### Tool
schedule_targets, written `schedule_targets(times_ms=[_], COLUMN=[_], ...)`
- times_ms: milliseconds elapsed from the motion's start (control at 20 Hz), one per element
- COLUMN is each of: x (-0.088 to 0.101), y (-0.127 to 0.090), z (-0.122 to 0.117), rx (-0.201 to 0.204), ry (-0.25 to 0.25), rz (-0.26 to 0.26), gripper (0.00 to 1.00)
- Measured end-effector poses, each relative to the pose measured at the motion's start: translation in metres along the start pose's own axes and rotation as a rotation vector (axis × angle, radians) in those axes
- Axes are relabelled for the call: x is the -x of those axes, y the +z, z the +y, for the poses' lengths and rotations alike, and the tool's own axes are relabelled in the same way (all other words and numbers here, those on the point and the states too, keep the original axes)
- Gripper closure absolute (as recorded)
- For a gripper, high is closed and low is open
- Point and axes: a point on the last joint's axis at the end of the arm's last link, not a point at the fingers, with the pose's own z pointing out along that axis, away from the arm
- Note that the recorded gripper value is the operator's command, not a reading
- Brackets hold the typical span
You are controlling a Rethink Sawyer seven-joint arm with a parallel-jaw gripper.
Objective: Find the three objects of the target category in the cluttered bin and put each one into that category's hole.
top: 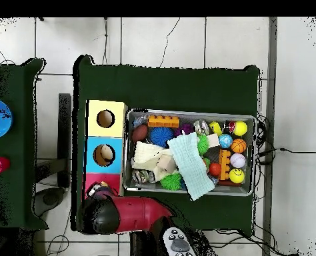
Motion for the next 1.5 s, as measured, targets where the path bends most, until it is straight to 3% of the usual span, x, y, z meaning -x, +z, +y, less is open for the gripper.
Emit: schedule_targets(times_ms=[1100, 1250, 1500], x=[-0.003, -0.003, 0.003], y=[-0.001, -0.010, -0.045], z=[0.010, 0.013, 0.023], rx=[0.027, 0.018, -0.050], ry=[-0.025, -0.034, -0.053], rz=[-0.051, -0.055, -0.008], gripper=[0.00, 0.00, 0.00])
